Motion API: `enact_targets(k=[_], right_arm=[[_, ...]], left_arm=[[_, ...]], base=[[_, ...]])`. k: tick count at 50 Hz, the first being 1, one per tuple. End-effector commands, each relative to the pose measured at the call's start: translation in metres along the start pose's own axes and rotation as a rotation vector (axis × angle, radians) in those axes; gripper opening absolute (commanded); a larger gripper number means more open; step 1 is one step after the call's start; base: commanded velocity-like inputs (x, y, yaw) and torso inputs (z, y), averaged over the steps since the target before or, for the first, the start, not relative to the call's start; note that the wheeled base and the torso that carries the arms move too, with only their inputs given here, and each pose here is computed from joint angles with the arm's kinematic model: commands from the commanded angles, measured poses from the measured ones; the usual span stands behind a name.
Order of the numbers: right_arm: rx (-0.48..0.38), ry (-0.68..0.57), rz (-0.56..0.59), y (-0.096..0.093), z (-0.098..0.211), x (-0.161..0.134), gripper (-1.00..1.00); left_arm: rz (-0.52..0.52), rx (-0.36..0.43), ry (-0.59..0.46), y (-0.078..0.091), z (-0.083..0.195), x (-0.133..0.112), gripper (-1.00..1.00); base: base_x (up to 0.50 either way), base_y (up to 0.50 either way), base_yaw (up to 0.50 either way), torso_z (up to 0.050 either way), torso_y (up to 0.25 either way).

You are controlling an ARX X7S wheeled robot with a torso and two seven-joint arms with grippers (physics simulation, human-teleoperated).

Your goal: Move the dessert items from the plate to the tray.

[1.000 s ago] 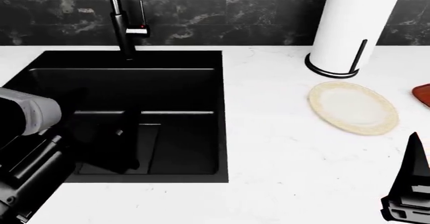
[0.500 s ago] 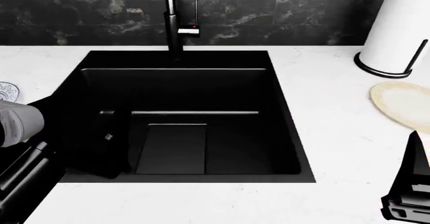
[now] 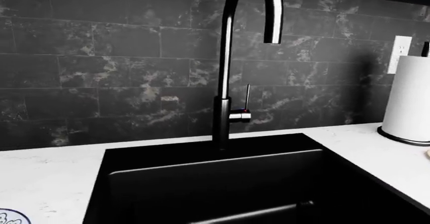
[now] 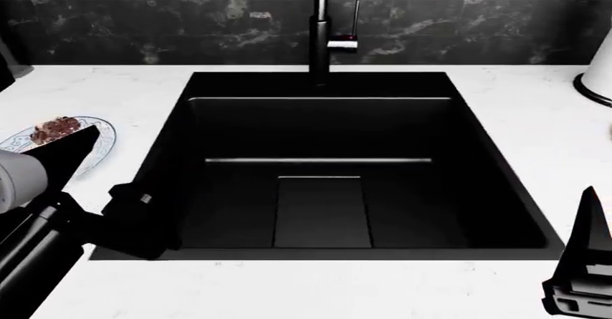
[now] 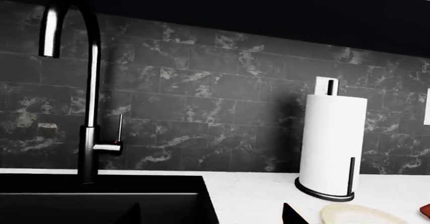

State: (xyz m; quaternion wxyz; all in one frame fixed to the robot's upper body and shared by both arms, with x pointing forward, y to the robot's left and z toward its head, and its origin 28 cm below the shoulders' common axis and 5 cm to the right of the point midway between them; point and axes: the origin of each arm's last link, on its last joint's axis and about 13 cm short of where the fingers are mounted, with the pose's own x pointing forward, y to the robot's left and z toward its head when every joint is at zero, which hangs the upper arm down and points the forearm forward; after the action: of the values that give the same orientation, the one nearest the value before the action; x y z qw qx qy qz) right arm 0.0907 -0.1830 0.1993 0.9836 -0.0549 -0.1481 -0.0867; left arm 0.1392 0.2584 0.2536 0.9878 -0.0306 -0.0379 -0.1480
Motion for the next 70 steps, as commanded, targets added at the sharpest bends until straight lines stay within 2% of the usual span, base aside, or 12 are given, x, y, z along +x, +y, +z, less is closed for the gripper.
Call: enact_targets(k=[1,42,61,66,70], right_arm=[[-0.001,-0.002,0.003,0.0,-0.001,-0.001,1.0],[0.002,0.003,0.009,0.001,-0.001,0.0,1.0],[-0.052,0.109,0.01,0.01,-0.01,0.002,1.0],[-0.053,0.123,0.011,-0.005,0.032,0.027,1.0],[-0.053,0.152,0.019,-0.01,0.043,0.027,1.0]], left_arm=[[-0.002,-0.002,0.0,-0.001,0.001,-0.001,1.0],[0.017,-0.006,0.016,0.0,-0.001,-0.002,1.0],[0.009,-0.036,0.062,0.003,0.005,0.003,1.0],[0.009,-0.037,0.074,0.004,0.008,0.004,1.0],[0.004,-0.038,0.081,0.005,0.011,0.007,1.0]], base=[[0.0,0.5,0.0,0.0,0.0],[0.0,0.5,0.0,0.0,0.0],[0.0,0.0,0.0,0.0,0.0],[0.0,0.0,0.0,0.0,0.0],[0.0,0.0,0.0,0.0,0.0]])
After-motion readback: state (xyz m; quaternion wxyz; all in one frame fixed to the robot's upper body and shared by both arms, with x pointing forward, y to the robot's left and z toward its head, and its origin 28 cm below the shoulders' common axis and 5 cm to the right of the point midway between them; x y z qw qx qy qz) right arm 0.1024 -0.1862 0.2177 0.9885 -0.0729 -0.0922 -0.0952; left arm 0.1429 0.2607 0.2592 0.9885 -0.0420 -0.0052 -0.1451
